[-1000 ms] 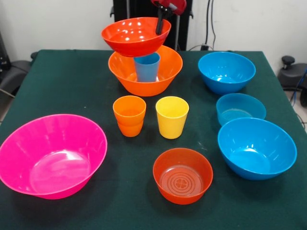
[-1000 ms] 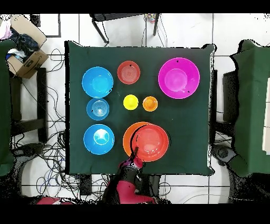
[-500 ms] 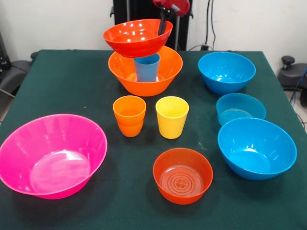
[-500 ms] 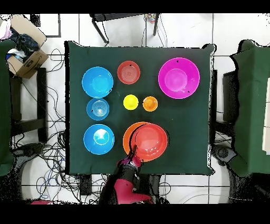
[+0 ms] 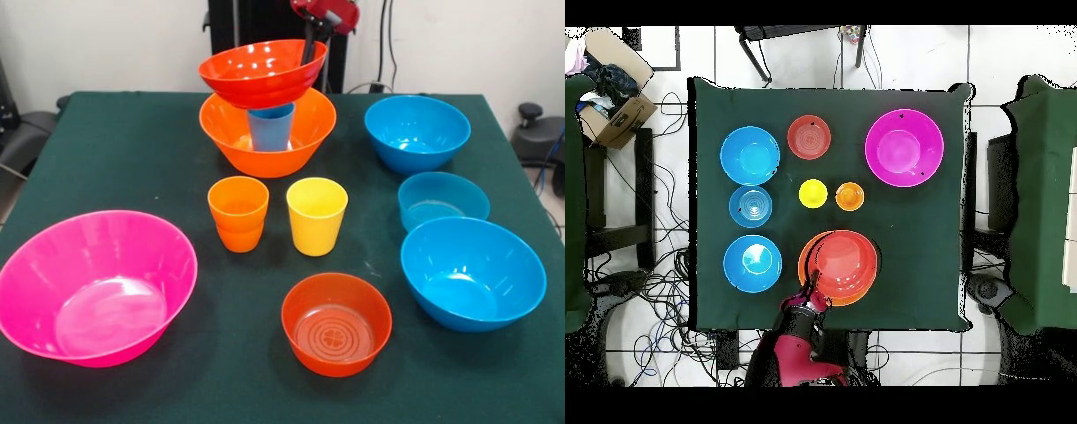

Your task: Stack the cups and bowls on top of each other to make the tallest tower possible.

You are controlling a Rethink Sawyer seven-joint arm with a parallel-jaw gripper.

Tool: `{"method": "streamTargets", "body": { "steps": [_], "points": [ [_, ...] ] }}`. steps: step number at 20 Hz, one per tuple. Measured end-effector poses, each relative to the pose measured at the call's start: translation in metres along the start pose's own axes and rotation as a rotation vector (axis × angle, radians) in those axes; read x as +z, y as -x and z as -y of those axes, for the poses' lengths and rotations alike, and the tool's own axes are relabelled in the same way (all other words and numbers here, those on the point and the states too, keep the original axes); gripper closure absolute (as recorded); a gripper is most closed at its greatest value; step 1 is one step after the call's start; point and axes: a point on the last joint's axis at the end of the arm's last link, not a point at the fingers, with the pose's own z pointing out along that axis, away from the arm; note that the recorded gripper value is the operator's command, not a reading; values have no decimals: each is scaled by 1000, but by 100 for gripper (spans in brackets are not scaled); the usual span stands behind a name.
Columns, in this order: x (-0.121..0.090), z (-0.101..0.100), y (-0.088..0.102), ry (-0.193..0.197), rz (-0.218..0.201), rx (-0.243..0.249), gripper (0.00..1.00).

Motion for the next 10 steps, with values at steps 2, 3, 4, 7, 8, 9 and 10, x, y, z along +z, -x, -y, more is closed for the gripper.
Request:
{"method": "streamTargets", "body": {
  "steps": [2, 3, 4, 7, 8, 9, 10],
  "points": [
    [0, -1, 3, -4, 5, 2, 100],
    [0, -1, 4, -5, 7, 2, 100],
    [0, -2, 5, -6, 10, 2, 100],
    [1, -2, 6, -8, 14, -2, 100],
    [1, -2, 6, -8, 14, -4, 100],
    [2, -3, 6, -8, 13, -9, 100],
    [2, -3, 5, -8, 11, -11, 100]
  ]
}}
